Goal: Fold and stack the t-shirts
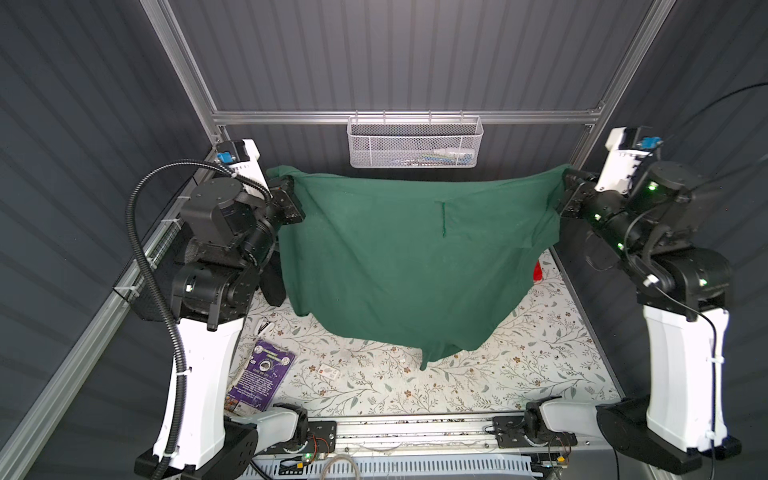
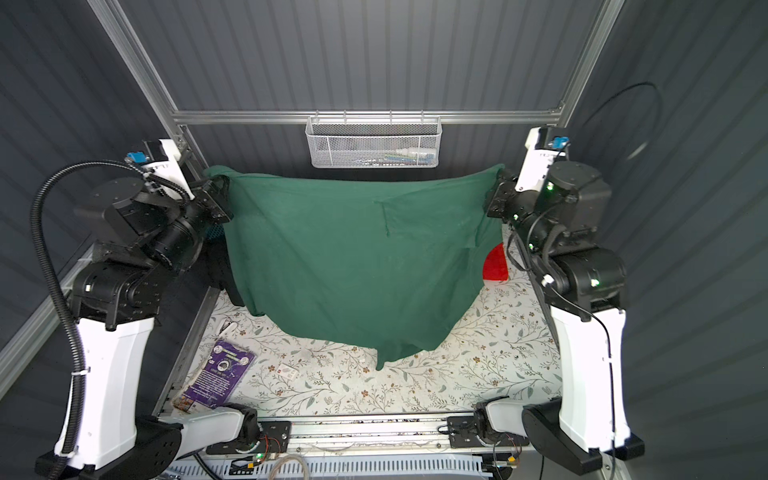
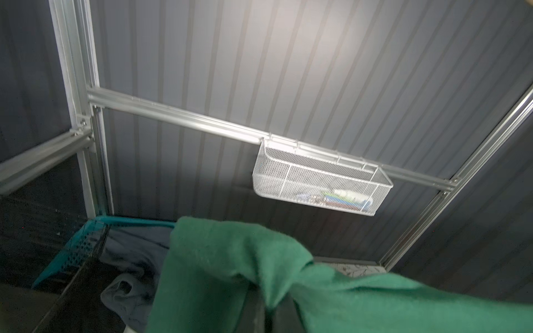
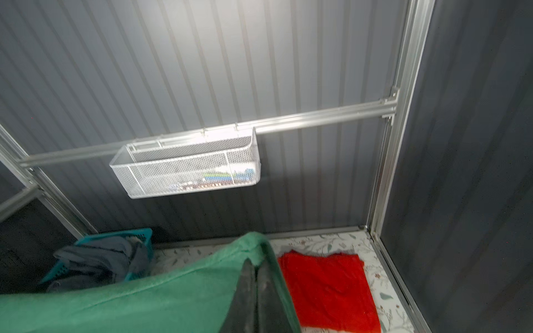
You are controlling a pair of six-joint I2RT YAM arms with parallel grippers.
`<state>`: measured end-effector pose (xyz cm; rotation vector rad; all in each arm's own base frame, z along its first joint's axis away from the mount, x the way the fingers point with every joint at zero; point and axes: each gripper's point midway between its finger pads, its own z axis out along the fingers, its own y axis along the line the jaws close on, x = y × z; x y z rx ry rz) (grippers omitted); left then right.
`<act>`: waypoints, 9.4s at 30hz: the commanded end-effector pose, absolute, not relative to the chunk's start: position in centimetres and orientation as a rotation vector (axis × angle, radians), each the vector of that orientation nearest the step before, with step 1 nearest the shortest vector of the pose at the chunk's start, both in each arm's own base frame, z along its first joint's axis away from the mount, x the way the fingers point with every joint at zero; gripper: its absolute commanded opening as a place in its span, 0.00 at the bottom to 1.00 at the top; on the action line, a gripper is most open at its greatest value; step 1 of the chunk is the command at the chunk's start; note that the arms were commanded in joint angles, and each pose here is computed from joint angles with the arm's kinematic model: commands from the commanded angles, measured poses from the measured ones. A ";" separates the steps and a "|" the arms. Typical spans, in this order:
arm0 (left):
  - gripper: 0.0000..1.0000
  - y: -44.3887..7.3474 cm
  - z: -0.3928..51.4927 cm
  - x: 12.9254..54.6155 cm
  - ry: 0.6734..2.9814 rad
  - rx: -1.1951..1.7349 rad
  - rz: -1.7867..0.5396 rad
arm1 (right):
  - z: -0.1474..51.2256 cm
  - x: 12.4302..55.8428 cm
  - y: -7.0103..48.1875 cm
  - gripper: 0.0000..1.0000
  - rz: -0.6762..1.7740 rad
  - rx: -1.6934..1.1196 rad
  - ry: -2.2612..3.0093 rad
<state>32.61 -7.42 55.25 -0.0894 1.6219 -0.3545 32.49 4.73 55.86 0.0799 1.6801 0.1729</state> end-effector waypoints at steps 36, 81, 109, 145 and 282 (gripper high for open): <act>0.00 -6.5 49.2 33.3 1.653 -0.109 -0.285 | 49.9 34.0 6.5 0.00 0.147 0.027 1.621; 0.00 -8.6 42.9 37.6 1.766 -0.163 -0.383 | 48.9 40.1 8.4 0.00 0.081 -0.046 1.615; 1.00 -8.9 20.2 61.6 2.128 -0.258 0.149 | 28.5 60.6 8.6 0.99 -0.141 0.056 2.033; 0.87 -6.1 8.5 32.5 2.579 -0.479 -0.101 | 4.7 25.1 6.6 0.54 0.277 0.508 2.735; 0.00 -1.9 9.3 23.2 2.621 -0.551 0.008 | 12.0 19.7 2.4 0.00 -0.007 0.652 2.668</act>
